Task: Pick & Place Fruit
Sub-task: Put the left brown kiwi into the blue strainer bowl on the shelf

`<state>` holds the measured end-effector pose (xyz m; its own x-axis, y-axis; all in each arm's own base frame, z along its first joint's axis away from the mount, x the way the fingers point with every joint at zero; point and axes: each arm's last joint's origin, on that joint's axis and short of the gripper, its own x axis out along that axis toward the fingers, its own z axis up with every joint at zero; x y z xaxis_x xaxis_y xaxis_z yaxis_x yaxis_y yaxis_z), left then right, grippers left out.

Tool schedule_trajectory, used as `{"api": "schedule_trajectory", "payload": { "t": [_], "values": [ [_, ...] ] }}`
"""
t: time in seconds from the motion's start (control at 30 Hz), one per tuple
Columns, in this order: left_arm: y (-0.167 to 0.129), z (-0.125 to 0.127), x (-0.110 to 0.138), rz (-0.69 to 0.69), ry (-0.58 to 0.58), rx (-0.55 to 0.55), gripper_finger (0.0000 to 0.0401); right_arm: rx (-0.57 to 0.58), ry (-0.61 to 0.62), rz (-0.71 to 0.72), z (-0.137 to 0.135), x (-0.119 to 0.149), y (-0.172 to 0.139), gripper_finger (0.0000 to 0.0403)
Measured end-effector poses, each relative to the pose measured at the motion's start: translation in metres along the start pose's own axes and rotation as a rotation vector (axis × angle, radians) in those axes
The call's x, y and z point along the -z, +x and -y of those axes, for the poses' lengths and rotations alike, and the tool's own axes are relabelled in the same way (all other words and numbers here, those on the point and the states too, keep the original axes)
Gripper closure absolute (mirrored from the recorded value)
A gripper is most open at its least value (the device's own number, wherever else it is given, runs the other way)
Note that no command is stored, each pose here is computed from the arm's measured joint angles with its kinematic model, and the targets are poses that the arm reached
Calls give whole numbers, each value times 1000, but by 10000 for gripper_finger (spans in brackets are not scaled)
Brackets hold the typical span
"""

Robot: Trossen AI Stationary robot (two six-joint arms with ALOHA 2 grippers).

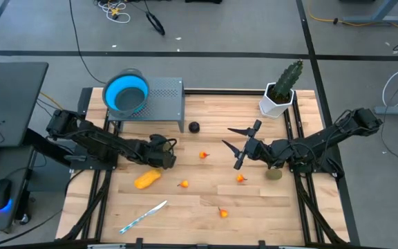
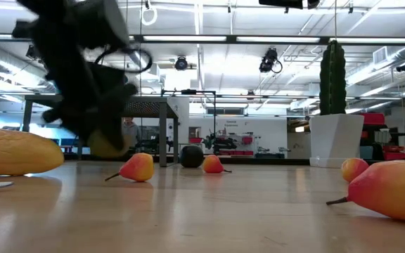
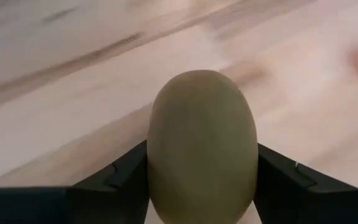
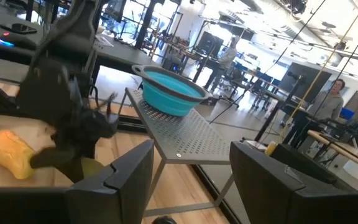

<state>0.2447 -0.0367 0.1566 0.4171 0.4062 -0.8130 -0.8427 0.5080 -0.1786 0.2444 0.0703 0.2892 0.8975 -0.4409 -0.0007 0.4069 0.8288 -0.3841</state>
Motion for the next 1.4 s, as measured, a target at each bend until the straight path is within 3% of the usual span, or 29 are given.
{"api": "schedule_trajectory", "payload": {
  "t": [0.17, 0.37, 0.47, 0.6, 0.7, 0.87, 0.97, 1.4],
  "values": [
    [-40, 35, -39, 45, 100, 133, 162, 26, -29, -8, 1, 0, 0, 183],
    [-111, 56, -84, 180, 233, 213, 169, 45, -18, 3, 2, -2, 0, 183],
    [-143, 51, -103, 274, 261, 149, 169, 45, -18, 3, 2, -2, -1, 183],
    [-172, 28, -123, 426, 261, -53, 167, 45, -24, 3, 2, -2, -1, 183],
    [-180, 4, -134, 463, 224, -183, 168, 45, -47, 3, 2, -2, -1, 183],
    [-181, -43, -149, 394, 142, -386, 168, 44, -50, 3, 2, -2, -1, 183],
    [-183, -59, -157, 387, 91, -446, 163, 44, -53, 3, 2, -2, -1, 183],
    [-168, -78, -181, 323, 126, -588, 158, 50, -78, 0, 3, -2, 0, 183]
  ]
}}
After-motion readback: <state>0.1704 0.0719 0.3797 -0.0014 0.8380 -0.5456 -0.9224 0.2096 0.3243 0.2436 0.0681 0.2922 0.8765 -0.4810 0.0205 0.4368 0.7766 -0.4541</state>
